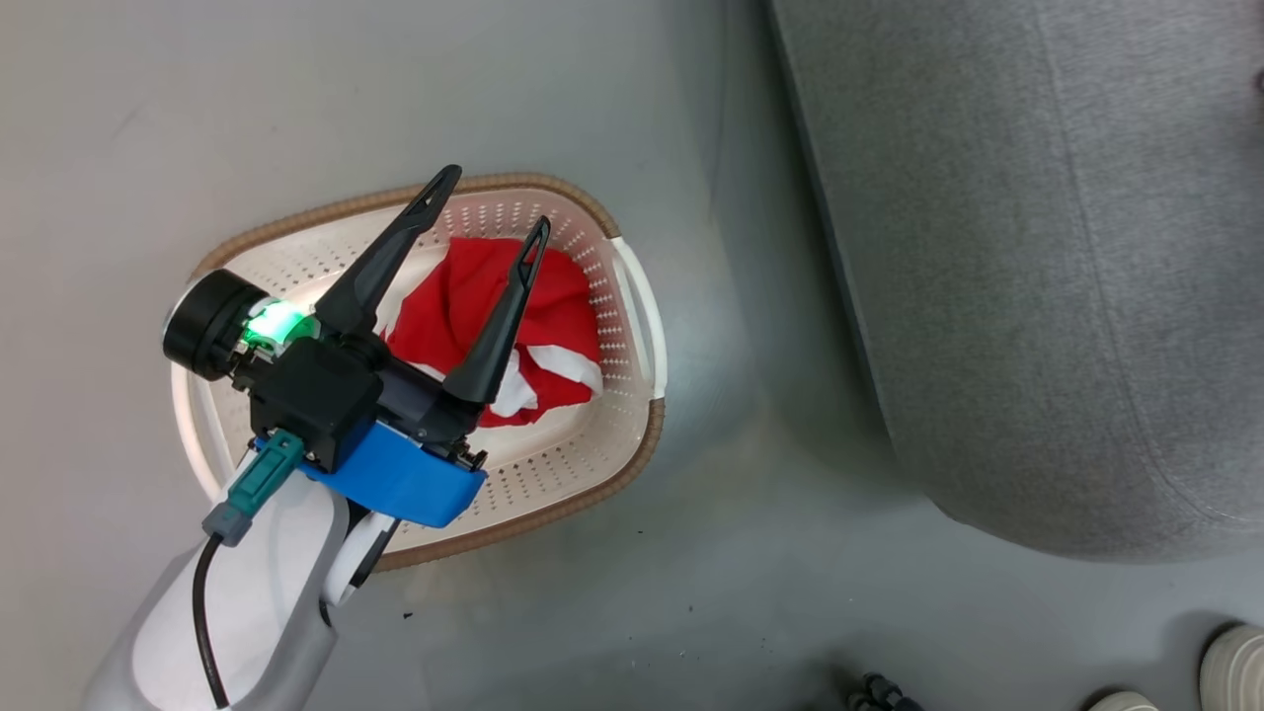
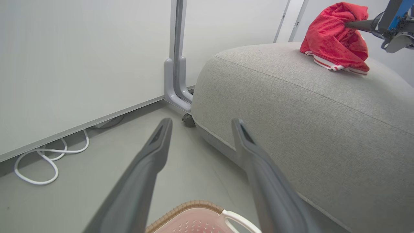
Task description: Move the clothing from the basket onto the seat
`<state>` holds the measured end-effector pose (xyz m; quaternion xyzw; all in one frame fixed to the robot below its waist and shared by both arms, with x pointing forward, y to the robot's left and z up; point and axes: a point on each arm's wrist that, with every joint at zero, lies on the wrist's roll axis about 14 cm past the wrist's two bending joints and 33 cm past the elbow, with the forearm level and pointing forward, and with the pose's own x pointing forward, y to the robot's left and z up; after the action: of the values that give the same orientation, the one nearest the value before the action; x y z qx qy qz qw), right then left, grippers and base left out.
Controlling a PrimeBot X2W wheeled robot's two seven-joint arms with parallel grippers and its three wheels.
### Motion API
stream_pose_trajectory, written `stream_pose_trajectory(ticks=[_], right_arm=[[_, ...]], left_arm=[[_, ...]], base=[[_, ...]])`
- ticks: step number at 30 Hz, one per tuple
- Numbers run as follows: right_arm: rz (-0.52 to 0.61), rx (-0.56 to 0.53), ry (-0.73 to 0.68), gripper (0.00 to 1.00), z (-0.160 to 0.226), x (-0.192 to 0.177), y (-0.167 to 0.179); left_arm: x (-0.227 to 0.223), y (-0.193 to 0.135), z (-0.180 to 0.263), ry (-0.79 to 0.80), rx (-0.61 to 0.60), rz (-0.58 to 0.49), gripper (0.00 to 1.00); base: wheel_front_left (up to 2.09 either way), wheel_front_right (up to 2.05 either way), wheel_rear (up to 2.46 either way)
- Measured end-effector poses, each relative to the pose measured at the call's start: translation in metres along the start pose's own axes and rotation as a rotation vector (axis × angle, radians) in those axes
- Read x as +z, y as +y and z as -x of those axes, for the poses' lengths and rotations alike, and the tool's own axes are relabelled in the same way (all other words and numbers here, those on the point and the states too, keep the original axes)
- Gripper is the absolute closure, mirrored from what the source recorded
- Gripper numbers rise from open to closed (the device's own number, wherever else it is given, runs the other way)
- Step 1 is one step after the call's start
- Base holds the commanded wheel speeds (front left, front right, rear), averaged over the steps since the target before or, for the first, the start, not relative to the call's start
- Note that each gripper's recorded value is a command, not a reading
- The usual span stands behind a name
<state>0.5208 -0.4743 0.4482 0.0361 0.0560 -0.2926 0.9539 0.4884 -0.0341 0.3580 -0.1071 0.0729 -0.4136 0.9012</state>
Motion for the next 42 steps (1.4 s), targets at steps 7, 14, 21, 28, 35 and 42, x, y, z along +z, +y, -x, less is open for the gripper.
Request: stream_pose_trajectory(ticks=[7,14,21,28,35,42], right_arm=[[-0.012,0.002,0.061,0.32,0.002,-0.034,0.012],[-0.003,-0.004,0.049,0.0,0.006,-0.028,0.009],[-0.01,-0.008,0.032,0.0,0.008,-0.018,0.006],[0.021,0.011,0.034,0.0,0.024,-0.011,0.0],[0.062,0.076,0.031,0.0,0.059,-0.002,0.0],[0.095,0.208,-0.003,0.0,0.109,0.007,0.025]], left_arm=[[-0.005,0.005,0.003,0.006,0.023,0.015,0.0],[0.003,0.002,0.002,-0.005,0.021,0.008,0.0],[0.009,0.002,0.001,-0.014,0.025,0.0,0.0],[0.027,-0.006,0.002,-0.043,0.051,0.023,0.0],[0.051,-0.018,0.021,-0.063,0.118,0.051,0.0],[0.079,-0.025,0.057,-0.1,0.228,0.051,0.0]], base=[[0.0,0.0,0.0],[0.0,0.0,0.0],[0.0,0.0,0.0],[0.0,0.0,0.0],[0.0,0.0,0.0],[0.0,0.0,0.0]])
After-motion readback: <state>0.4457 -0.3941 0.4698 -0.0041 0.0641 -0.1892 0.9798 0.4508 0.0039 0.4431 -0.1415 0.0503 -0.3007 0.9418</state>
